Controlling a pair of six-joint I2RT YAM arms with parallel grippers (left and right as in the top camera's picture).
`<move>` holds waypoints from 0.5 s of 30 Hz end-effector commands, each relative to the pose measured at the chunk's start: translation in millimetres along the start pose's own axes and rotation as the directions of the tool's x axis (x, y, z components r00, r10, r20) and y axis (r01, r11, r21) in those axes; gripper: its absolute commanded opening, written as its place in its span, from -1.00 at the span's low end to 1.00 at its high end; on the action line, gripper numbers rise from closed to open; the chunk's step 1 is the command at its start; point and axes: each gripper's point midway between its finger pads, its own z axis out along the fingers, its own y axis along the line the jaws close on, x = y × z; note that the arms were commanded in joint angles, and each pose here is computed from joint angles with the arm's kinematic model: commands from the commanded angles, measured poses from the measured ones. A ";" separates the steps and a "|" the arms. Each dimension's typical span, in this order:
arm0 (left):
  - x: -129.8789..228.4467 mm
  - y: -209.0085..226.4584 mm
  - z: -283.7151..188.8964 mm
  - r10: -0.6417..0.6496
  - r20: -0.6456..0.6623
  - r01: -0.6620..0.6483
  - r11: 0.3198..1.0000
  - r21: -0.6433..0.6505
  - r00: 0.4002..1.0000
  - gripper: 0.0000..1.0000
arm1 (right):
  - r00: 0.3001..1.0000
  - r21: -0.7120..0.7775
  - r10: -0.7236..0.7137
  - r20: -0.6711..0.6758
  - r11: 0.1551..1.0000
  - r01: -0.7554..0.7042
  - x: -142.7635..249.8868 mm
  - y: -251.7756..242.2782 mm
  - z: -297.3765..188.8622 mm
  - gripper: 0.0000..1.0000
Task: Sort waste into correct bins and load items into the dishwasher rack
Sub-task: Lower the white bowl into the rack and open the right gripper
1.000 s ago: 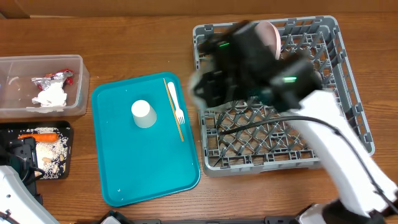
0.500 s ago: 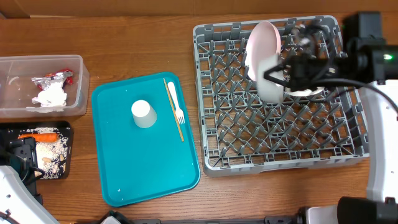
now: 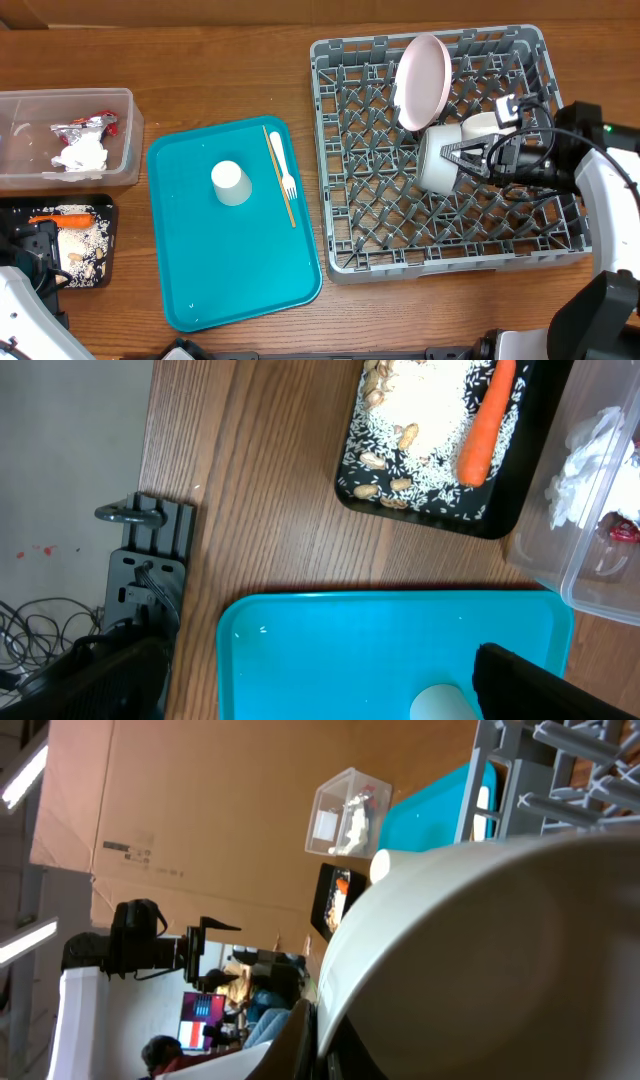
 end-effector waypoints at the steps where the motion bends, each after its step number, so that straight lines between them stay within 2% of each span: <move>1: -2.3 -1.7 -2.9 -0.023 0.006 0.023 1.000 0.011 1.000 1.00 | 0.999 -0.032 -0.042 0.013 0.999 0.043 0.2 0.6 2.4 -0.92; 9: -2.3 -1.7 -2.9 -0.023 0.006 0.023 1.000 0.011 1.000 1.00 | 0.998 0.097 -0.043 -0.038 0.994 0.046 5.8 -32.0 8.2 -0.92; 15: -2.3 -1.7 -2.9 -0.023 0.006 0.023 1.000 0.011 1.000 1.00 | 0.997 0.090 -0.060 -0.055 0.994 0.064 3.4 -31.6 18.1 -0.92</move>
